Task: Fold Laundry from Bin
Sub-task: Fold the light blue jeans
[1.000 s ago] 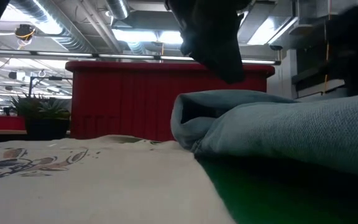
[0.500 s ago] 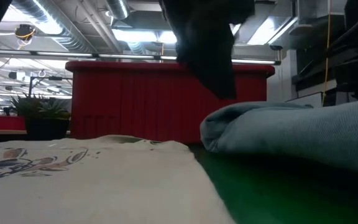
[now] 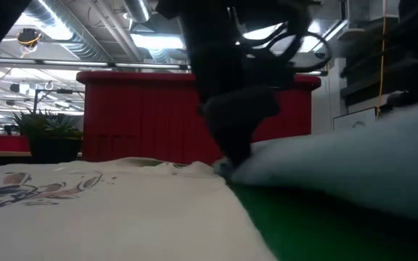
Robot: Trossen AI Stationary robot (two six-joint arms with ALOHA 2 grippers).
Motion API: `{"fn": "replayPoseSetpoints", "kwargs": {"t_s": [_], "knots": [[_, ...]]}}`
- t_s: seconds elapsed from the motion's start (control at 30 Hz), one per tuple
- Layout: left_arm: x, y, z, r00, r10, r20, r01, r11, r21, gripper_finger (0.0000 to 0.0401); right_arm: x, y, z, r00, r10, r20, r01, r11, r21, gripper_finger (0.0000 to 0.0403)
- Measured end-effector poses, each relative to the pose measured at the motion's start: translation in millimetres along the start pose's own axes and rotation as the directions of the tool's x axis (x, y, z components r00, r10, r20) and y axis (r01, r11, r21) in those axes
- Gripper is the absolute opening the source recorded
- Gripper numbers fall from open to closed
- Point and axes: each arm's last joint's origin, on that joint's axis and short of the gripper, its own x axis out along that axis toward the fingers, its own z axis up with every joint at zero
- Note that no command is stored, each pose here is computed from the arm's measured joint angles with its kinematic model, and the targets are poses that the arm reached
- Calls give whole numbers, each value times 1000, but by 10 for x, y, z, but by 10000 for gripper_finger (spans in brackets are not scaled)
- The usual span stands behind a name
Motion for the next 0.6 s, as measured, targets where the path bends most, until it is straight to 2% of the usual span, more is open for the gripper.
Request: {"fn": "replayPoseSetpoints", "kwargs": {"t_s": [0.37,0.6], "knots": [[-219,-9,-235,981,5,-193,6,998,58,106,-76,107,211,974,119,191,-99,989,-111,161],[-458,-108,-326,976,-34,-217,51,996,76,88,-471,136,379,958,142,249,-86,971,-223,161]]}}
